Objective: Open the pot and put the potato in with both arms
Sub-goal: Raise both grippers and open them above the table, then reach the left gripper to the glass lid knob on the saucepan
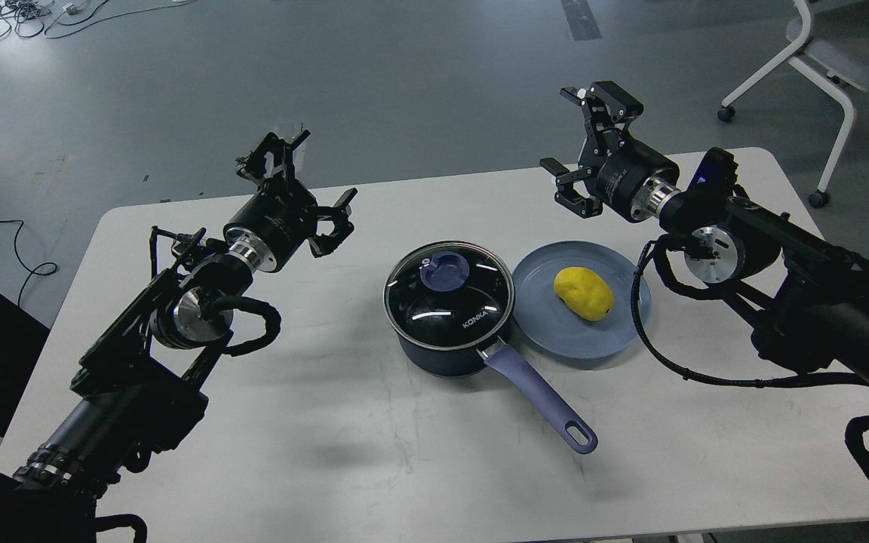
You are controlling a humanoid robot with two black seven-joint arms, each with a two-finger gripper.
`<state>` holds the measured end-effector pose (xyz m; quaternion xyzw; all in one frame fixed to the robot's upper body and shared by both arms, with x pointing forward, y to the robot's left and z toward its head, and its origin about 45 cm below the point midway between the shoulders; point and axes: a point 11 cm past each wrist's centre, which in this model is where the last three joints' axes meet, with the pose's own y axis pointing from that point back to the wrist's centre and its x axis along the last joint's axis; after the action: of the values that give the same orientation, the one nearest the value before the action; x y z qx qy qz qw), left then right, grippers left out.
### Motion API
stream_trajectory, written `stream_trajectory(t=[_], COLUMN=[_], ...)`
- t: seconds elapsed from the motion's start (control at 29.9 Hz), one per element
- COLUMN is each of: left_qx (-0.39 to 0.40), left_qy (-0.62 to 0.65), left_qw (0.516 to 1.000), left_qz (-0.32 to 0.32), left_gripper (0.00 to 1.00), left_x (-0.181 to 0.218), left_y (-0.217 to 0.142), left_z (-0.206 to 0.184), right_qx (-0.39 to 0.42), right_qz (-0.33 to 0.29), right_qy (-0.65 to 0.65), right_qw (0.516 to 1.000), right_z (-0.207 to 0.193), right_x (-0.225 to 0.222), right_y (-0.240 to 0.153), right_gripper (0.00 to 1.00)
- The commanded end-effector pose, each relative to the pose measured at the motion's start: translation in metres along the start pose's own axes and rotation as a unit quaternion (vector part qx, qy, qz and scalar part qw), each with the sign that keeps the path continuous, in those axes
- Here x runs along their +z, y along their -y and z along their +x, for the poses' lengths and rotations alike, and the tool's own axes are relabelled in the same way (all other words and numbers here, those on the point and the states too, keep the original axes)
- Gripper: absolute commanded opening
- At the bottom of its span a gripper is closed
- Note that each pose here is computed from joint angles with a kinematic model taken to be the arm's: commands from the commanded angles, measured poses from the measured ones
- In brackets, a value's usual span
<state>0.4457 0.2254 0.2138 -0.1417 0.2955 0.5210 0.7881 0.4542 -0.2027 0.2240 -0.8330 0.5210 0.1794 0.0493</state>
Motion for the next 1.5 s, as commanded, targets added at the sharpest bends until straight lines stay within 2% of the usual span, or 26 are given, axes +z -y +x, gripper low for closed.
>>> stream_trajectory(t=[0.0, 0.57, 0.9, 1.0, 1.04, 1.07, 1.14, 1.17, 1.27, 1.34, 1.4, 1.44, 1.47], left_qx=[0.001, -0.012, -0.011, 0.0, 0.0, -0.007, -0.016, -0.03, -0.055, -0.097, -0.114, -0.128, -0.135], left_qy=[0.0, -0.007, 0.01, 0.079, 0.155, 0.243, 0.337, 0.429, 0.573, 0.684, 0.733, 0.773, 0.791], left_qw=[1.0, 1.0, 1.0, 0.997, 0.988, 0.97, 0.94, 0.899, 0.808, 0.71, 0.657, 0.606, 0.581], left_qz=[0.0, 0.004, -0.015, -0.018, -0.021, -0.034, -0.058, -0.085, -0.123, -0.136, -0.134, -0.136, -0.137], left_gripper=[0.99, 0.99, 0.99, 0.99, 0.99, 0.99, 0.99, 0.99, 0.99, 0.99, 0.99, 0.99, 0.99], left_x=[0.001, -0.008, 0.002, 0.017, 0.031, 0.043, 0.056, 0.066, 0.073, 0.063, 0.051, 0.036, 0.027], left_y=[-0.001, -0.002, -0.002, -0.005, -0.008, -0.011, -0.016, -0.021, -0.028, -0.038, -0.042, -0.045, -0.046], left_z=[0.001, -0.001, -0.002, -0.001, -0.006, -0.015, -0.027, -0.041, -0.066, -0.093, -0.1, -0.104, -0.105], right_qx=[-0.009, -0.01, -0.005, -0.002, 0.006, 0.013, 0.018, 0.023, 0.033, 0.043, 0.047, 0.05, 0.051], right_qz=[0.01, 0.01, 0.015, 0.017, 0.018, 0.018, 0.021, 0.023, 0.025, 0.027, 0.026, 0.028, 0.029], right_qy=[0.0, 0.038, 0.049, 0.047, 0.042, 0.037, 0.038, 0.042, 0.047, 0.05, 0.052, 0.054, 0.054], right_qw=[1.0, 0.999, 0.999, 0.999, 0.999, 0.999, 0.999, 0.999, 0.998, 0.997, 0.997, 0.997, 0.997], right_z=[0.005, 0.012, 0.017, 0.02, 0.028, 0.035, 0.04, 0.043, 0.052, 0.059, 0.062, 0.065, 0.066], right_x=[-0.012, -0.015, -0.015, -0.016, -0.02, -0.022, -0.024, -0.024, -0.022, -0.021, -0.019, -0.019, -0.02], right_y=[-0.005, -0.009, -0.013, -0.015, -0.019, -0.023, -0.026, -0.029, -0.036, -0.041, -0.043, -0.045, -0.046], right_gripper=[1.0, 1.0, 1.0, 1.0, 1.0, 1.0, 1.0, 1.0, 1.0, 1.0, 1.0, 1.0, 1.0])
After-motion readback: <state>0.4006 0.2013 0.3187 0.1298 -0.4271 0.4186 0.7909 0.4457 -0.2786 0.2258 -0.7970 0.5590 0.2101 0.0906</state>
